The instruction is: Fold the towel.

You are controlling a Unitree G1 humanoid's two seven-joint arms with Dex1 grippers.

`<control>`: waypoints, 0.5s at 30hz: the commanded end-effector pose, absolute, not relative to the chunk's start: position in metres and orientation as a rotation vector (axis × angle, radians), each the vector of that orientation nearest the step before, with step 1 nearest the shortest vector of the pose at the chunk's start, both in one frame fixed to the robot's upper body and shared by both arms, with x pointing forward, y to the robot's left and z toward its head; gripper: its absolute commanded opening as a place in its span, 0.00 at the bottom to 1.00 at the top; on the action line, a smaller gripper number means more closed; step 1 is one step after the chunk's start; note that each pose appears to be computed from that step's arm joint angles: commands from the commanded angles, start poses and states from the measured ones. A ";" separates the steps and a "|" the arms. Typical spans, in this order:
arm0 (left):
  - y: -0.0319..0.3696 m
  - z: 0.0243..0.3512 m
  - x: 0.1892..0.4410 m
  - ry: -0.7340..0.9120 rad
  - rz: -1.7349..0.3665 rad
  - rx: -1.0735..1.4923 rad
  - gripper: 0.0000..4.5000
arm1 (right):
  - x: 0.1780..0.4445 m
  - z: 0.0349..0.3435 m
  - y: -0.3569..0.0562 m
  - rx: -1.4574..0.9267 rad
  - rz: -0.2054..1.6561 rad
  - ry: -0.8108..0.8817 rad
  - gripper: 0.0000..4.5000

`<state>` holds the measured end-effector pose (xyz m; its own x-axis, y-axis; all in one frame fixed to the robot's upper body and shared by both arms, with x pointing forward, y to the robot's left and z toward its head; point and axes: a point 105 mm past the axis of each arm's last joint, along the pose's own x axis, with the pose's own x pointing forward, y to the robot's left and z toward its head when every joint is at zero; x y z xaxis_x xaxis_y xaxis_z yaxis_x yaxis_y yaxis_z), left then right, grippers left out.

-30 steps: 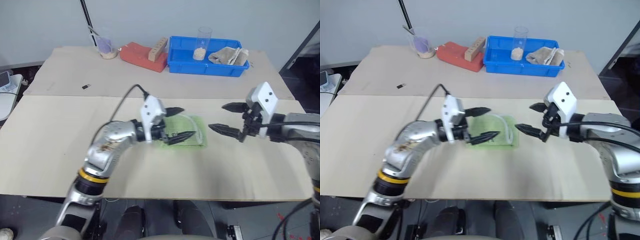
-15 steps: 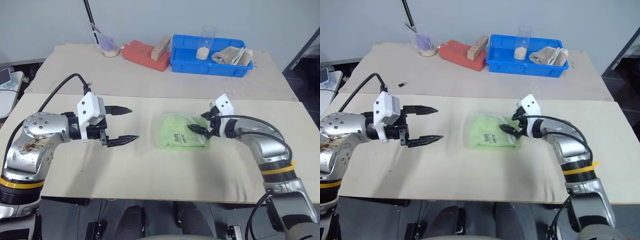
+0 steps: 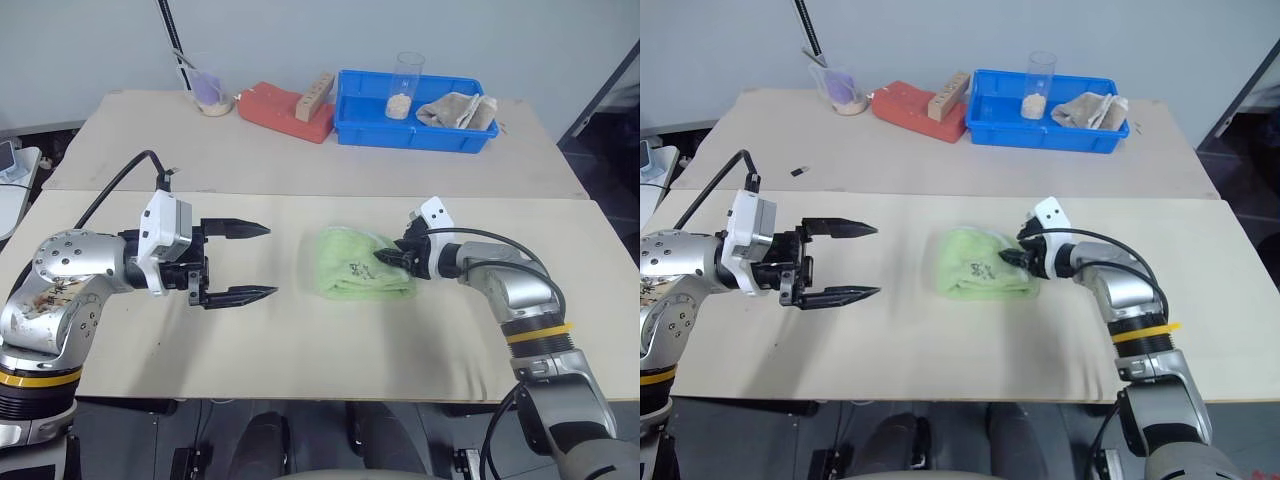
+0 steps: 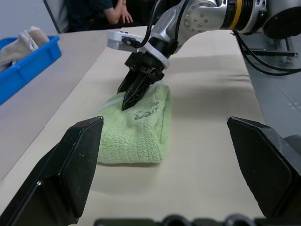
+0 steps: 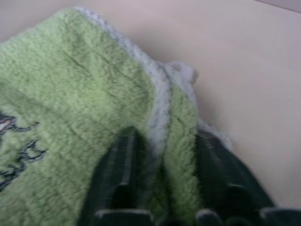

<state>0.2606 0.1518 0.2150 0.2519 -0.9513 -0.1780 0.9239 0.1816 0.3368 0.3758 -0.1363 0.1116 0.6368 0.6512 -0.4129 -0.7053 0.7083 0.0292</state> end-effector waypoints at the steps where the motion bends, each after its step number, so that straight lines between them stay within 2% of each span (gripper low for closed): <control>1: 0.153 0.222 0.263 -0.127 -1.305 0.439 1.00 | 0.384 0.134 -0.144 -0.213 0.757 0.326 0.05; 2: 0.153 0.224 0.265 -0.138 -1.292 0.436 1.00 | 0.390 0.141 -0.150 -0.227 0.730 0.299 0.01; 9: 0.152 0.236 0.274 -0.193 -1.243 0.424 1.00 | 0.435 0.195 -0.206 -0.246 0.444 0.136 0.01; 12: 0.151 0.240 0.278 -0.212 -1.231 0.423 1.00 | 0.449 0.196 -0.226 -0.244 0.310 0.150 0.01; 15: 0.149 0.241 0.279 -0.218 -1.230 0.421 1.00 | 0.453 0.183 -0.227 -0.170 0.280 0.196 0.01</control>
